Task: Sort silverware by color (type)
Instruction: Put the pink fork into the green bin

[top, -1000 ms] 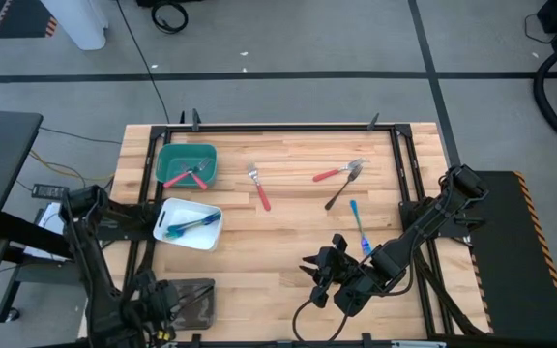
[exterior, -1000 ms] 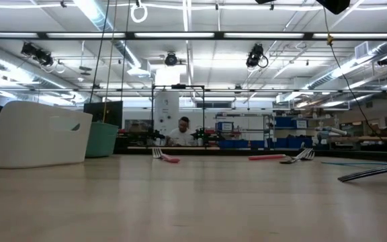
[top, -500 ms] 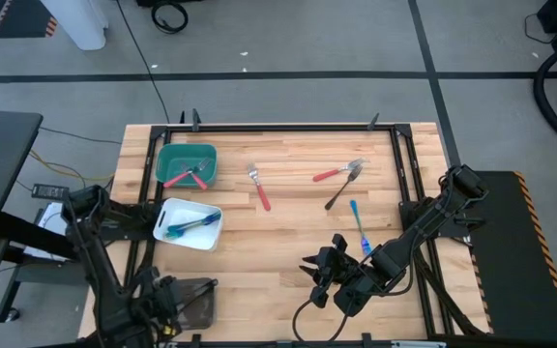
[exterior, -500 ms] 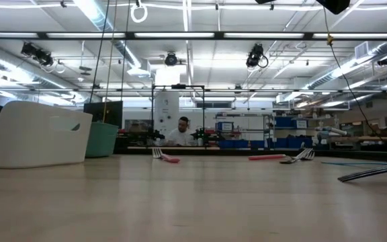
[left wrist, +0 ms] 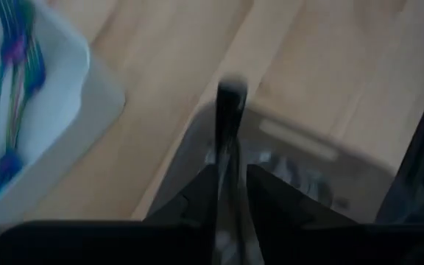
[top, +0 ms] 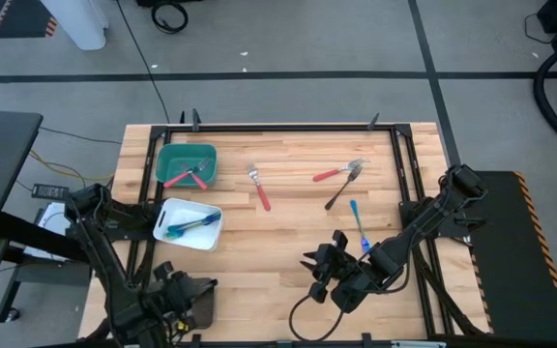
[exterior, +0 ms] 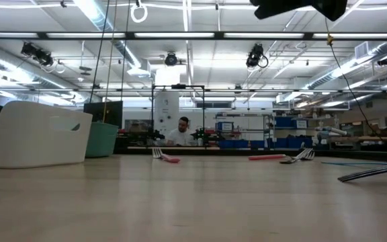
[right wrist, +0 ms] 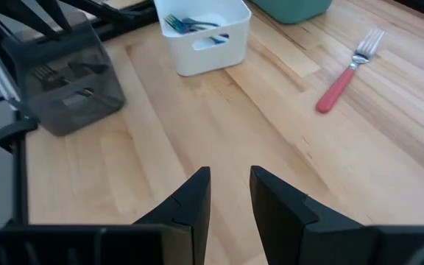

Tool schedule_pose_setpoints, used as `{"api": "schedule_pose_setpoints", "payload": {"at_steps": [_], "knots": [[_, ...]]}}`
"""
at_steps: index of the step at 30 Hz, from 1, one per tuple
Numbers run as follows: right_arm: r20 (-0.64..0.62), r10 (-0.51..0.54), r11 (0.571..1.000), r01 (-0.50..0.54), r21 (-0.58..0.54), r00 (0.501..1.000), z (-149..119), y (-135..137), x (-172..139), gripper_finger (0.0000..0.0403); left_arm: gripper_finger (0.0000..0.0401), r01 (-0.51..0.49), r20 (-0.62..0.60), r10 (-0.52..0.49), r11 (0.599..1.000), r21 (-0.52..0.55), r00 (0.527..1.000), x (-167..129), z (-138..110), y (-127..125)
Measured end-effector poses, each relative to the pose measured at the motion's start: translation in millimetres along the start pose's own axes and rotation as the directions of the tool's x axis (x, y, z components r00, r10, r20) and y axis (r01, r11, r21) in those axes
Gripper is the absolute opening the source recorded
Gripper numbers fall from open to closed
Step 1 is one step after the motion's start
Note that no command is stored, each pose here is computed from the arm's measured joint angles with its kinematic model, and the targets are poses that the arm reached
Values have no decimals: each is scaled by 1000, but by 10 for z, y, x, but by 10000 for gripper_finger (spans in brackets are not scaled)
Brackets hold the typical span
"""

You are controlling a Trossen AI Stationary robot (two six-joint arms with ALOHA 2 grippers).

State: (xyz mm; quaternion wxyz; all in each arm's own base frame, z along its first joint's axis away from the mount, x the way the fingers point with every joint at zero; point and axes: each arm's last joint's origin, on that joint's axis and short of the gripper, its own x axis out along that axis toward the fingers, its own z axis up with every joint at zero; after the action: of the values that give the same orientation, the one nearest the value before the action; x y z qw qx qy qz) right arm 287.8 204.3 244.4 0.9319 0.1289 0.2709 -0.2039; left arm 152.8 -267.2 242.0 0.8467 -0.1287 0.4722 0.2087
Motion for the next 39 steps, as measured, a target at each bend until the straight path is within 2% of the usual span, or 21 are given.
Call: {"api": "schedule_pose_setpoints", "payload": {"at_steps": [4, 9, 14, 17, 22, 27, 30, 33, 39], "knots": [[-37, -11, 1000, 10, -14, 999, 6, -41, 36, 105, 82, 27, 128, -29, 999, 21, 991, 5, 50, -34], [-86, 7, 1000, -8, -9, 996, 10, -59, 66, 105, 82, 18, 158, -29, 997, 70, 987, 68, 165, -56], [-264, 95, 995, -103, -16, 960, -90, -53, 47, 105, 82, -6, 160, -14, 993, 120, 987, 132, 272, -56], [-372, 93, 995, -97, 8, 924, -166, -83, 9, 105, 82, -26, 161, 0, 986, 162, 987, 165, 326, -48], [-459, -18, 1000, 21, 2, 888, -277, -187, -66, 105, 82, -54, 174, 21, 981, 188, 984, 211, 409, -32], [-517, -78, 996, 48, -71, 852, -361, -236, -150, 105, 82, -92, 176, 53, 971, 221, 983, 274, 514, -2], [-477, -136, 989, 93, -113, 868, -359, -277, -156, 105, 82, -143, 193, 95, 957, 253, 977, 344, 637, 42], [-418, -214, 976, 180, -119, 883, -290, -367, -84, 105, 82, -199, 192, 150, 941, 273, 970, 439, 796, 112], [-431, -351, 936, 317, -151, 831, -122, -625, 115, 105, 82, -284, 171, 241, 905, 315, 955, 606, 1074, 262]]}}
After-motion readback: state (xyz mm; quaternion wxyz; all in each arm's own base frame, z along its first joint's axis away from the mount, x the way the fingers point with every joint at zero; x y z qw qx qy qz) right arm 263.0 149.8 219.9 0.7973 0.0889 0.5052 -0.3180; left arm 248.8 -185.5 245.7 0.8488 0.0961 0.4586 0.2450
